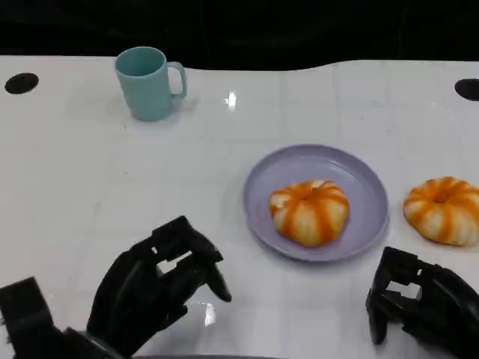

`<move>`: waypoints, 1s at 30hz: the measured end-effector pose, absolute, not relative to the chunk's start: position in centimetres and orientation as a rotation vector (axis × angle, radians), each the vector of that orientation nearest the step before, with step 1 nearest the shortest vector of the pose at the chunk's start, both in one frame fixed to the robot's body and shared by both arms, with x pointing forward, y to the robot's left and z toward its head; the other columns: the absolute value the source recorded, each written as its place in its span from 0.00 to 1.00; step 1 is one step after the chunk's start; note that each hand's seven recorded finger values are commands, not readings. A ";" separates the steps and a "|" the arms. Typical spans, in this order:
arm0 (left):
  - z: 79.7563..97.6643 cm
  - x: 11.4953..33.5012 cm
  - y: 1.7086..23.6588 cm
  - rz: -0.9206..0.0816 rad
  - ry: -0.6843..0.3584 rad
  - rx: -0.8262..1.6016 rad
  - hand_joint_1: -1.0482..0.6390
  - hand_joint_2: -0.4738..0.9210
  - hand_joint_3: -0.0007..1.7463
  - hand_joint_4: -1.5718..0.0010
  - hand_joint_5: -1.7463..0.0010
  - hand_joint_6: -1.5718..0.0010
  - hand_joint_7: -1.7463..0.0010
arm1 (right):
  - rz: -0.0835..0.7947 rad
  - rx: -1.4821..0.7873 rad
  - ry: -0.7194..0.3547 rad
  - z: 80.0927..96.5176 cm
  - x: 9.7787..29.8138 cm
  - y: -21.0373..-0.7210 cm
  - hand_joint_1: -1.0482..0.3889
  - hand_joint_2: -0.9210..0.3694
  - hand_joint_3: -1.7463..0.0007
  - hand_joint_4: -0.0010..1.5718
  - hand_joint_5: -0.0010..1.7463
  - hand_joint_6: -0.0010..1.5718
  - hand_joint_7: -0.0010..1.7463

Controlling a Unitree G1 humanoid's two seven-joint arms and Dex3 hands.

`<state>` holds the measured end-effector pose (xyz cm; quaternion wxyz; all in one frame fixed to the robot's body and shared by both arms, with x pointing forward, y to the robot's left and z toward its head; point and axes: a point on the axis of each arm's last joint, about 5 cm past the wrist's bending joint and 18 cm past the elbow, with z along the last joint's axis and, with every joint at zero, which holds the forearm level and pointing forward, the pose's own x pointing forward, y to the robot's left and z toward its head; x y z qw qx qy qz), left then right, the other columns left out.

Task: Grasp the bread from the table and place it into the plate.

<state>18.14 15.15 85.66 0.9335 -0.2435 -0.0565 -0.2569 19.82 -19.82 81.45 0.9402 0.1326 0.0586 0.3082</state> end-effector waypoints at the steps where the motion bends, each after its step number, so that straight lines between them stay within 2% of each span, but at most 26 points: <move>1: 85.7 18.1 15.2 -0.523 -0.116 -0.500 0.24 1.00 0.17 0.60 0.00 0.63 0.19 | 0.631 0.270 0.120 81.5 19.8 -19.8 0.30 0.00 0.89 0.46 1.00 0.40 0.93; 6: 84.3 16.1 15.3 -0.477 -0.050 -0.557 0.24 1.00 0.17 0.56 0.00 0.64 0.12 | 0.626 0.266 0.122 81.6 19.7 -19.9 0.30 0.00 0.89 0.46 1.00 0.40 0.94; 11: 83.8 15.4 15.5 -0.454 -0.024 -0.593 0.23 1.00 0.14 0.53 0.00 0.63 0.10 | 0.621 0.263 0.118 81.7 19.7 -19.8 0.31 0.00 0.88 0.46 1.00 0.39 0.94; 23: 83.5 15.2 16.1 -0.418 -0.028 -0.608 0.26 1.00 0.13 0.51 0.00 0.65 0.04 | 0.605 0.255 0.121 81.6 19.5 -19.8 0.29 0.00 0.87 0.46 1.00 0.39 0.95; 30: 83.3 15.6 16.0 -0.418 -0.027 -0.633 0.25 1.00 0.12 0.50 0.00 0.63 0.06 | 0.624 0.262 0.119 81.3 19.7 -19.9 0.30 0.00 0.88 0.46 1.00 0.39 0.94</move>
